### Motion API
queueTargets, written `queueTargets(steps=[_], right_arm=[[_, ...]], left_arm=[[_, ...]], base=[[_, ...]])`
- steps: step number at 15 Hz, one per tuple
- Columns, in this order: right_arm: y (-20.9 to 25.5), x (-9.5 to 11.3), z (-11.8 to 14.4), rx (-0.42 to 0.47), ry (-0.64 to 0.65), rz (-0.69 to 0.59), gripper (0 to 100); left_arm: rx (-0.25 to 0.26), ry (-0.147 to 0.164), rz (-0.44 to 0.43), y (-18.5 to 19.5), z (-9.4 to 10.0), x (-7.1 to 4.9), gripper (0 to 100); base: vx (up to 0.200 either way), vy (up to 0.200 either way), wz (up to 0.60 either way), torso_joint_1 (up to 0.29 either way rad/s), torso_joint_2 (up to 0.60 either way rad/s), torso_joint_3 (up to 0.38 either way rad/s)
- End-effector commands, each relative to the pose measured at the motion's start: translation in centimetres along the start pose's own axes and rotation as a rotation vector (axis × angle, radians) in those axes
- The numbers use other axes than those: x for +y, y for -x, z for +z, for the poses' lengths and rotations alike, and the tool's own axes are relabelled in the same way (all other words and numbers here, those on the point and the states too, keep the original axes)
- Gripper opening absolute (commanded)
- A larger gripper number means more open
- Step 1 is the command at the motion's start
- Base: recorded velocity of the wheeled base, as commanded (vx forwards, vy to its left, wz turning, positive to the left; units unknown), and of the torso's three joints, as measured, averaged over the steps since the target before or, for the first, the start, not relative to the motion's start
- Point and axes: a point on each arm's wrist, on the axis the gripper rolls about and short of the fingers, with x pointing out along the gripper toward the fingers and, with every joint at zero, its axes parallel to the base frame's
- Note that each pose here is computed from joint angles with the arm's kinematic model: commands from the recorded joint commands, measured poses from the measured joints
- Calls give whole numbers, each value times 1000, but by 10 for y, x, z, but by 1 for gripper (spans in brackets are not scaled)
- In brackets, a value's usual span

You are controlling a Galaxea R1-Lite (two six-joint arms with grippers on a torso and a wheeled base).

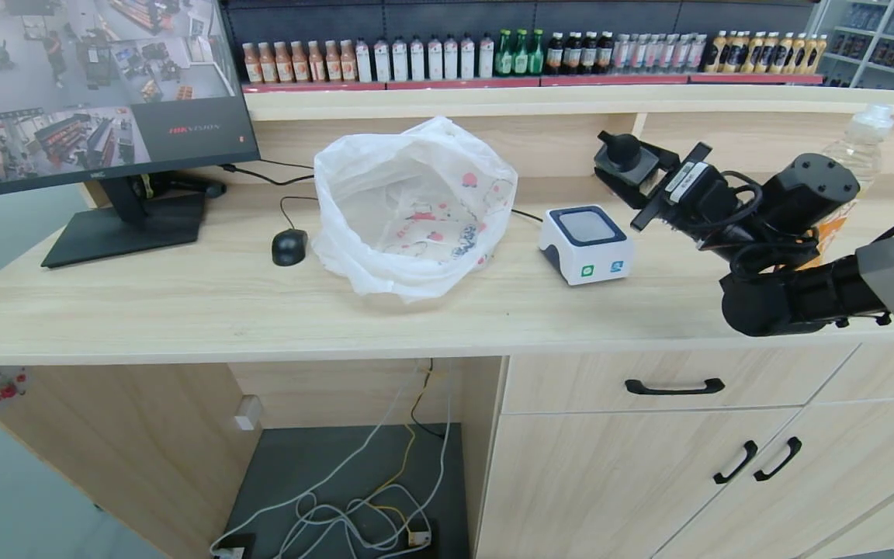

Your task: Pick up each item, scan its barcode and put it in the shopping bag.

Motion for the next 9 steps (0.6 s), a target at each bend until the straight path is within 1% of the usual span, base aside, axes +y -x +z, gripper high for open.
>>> queueTargets(steps=[1,3,5,9], right_arm=[[-1,8,-10,-3,-2,10,0],[-3,12,-14,-17,-2,25,0],[-3,10,-14,-24,1,28,0],[-6,15,-13,-33,-6,36,0]], left_arm=[[0,0,0,0,0,0,100],[0,0,-2,0,0,0,100],[0,0,0,0,0,0,100],[0,0,0,0,0,0,100]], base=[[0,0,0,0,0,0],[0,0,0,0,0,0],[0,0,0,0,0,0],[0,0,0,0,0,0]])
